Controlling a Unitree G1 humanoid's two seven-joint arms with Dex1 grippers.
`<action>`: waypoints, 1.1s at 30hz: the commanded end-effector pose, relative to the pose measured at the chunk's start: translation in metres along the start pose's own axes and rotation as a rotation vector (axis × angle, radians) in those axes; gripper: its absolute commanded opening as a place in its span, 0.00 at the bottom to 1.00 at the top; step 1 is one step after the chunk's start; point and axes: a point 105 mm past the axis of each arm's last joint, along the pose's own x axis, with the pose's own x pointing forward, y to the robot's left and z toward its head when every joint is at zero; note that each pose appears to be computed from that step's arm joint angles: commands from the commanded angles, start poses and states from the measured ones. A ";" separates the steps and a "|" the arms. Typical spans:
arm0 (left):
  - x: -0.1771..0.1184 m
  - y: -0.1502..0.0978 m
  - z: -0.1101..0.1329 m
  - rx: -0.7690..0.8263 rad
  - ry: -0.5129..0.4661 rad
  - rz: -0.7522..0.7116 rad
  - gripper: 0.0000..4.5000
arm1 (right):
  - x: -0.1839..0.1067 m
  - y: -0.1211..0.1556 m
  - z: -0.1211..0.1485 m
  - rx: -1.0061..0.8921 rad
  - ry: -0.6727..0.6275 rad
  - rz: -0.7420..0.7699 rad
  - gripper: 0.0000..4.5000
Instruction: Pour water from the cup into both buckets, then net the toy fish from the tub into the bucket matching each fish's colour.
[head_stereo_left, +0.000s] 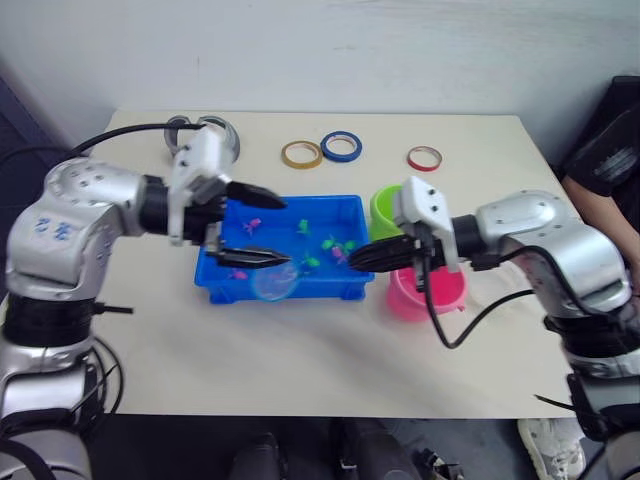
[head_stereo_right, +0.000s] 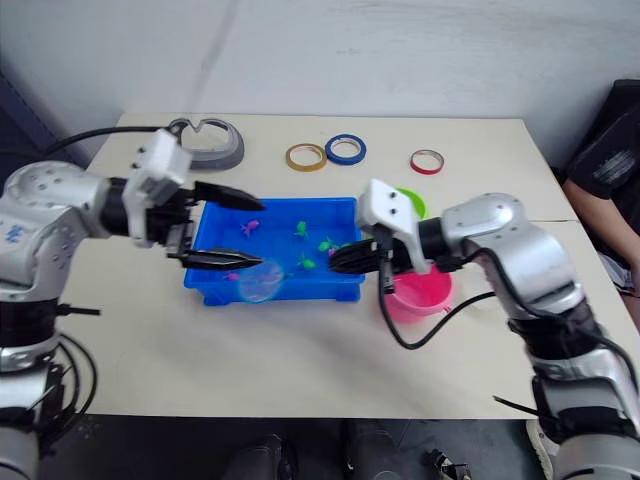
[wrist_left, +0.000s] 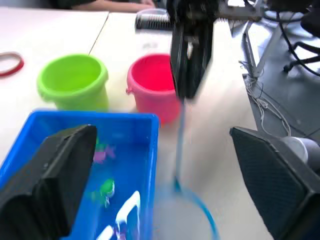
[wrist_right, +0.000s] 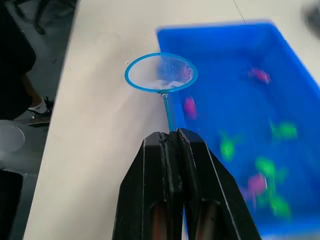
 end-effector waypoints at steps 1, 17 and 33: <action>-0.020 -0.011 -0.011 0.023 0.011 0.011 0.99 | -0.021 -0.004 -0.002 0.160 -0.021 -0.069 0.00; -0.021 -0.008 -0.026 -0.010 -0.042 0.154 0.99 | -0.026 -0.011 -0.037 0.726 -0.003 -0.241 0.00; -0.017 0.003 -0.019 0.025 -0.066 0.188 0.99 | -0.016 -0.015 -0.049 0.823 0.003 -0.280 0.00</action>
